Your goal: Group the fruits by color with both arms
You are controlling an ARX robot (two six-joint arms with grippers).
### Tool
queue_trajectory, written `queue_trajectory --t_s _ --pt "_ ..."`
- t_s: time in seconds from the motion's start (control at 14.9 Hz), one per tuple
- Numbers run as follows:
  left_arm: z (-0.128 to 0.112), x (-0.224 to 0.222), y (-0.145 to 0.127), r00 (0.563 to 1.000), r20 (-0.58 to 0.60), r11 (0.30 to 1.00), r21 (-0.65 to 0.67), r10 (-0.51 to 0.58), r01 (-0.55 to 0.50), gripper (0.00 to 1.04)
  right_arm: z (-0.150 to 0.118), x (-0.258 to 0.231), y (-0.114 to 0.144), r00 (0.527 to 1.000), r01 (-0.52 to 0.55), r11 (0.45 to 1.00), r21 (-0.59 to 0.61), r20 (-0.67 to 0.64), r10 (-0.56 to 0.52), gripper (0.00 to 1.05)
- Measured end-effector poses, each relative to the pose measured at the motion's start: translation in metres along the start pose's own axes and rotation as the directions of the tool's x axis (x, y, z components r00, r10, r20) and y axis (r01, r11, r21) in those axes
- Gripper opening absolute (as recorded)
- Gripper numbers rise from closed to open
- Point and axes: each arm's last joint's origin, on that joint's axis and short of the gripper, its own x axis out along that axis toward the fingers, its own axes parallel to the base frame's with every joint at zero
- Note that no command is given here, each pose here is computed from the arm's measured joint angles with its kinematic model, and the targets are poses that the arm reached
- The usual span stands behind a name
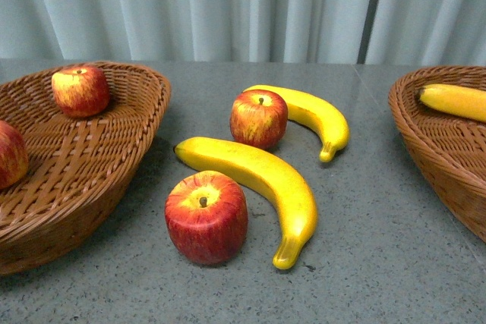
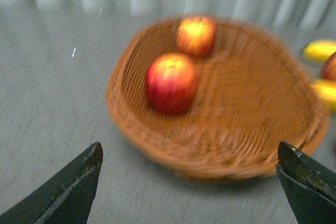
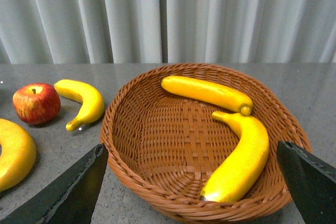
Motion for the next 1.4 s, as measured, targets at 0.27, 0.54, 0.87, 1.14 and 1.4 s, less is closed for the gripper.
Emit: queue_trajectory --t_s 0.27,0.54,0.87,1.14,1.4 --pt "0.07 0.04 -0.032 0.999 0.04 0.997 0.077 0.022 -0.025 0.98 0.0 0.0 0.0 1.0 0.0 1.0 -0.001 0.0 0.0 0.98" --pt "0.097 0.122 -0.118 0.892 -0.164 0.851 0.27 -0.421 0.451 0.98 0.0 0.0 0.0 1.0 0.001 1.0 -0.001 0.0 -0.001 0.98" --pt "0.036 0.14 -0.181 0.733 -0.473 0.707 0.278 -0.489 0.65 0.98 0.0 0.0 0.0 1.0 0.001 1.0 -0.001 0.0 -0.001 0.98" --pt "0.022 0.147 -0.175 0.752 -0.493 0.735 0.286 -0.437 0.614 0.98 0.0 0.0 0.0 1.0 0.001 1.0 -0.001 0.001 -0.001 0.98" --pt "0.018 0.147 -0.175 0.738 -0.5 0.727 0.273 -0.452 0.63 0.89 0.0 0.0 0.0 1.0 0.001 1.0 -0.001 0.001 -0.001 0.98"
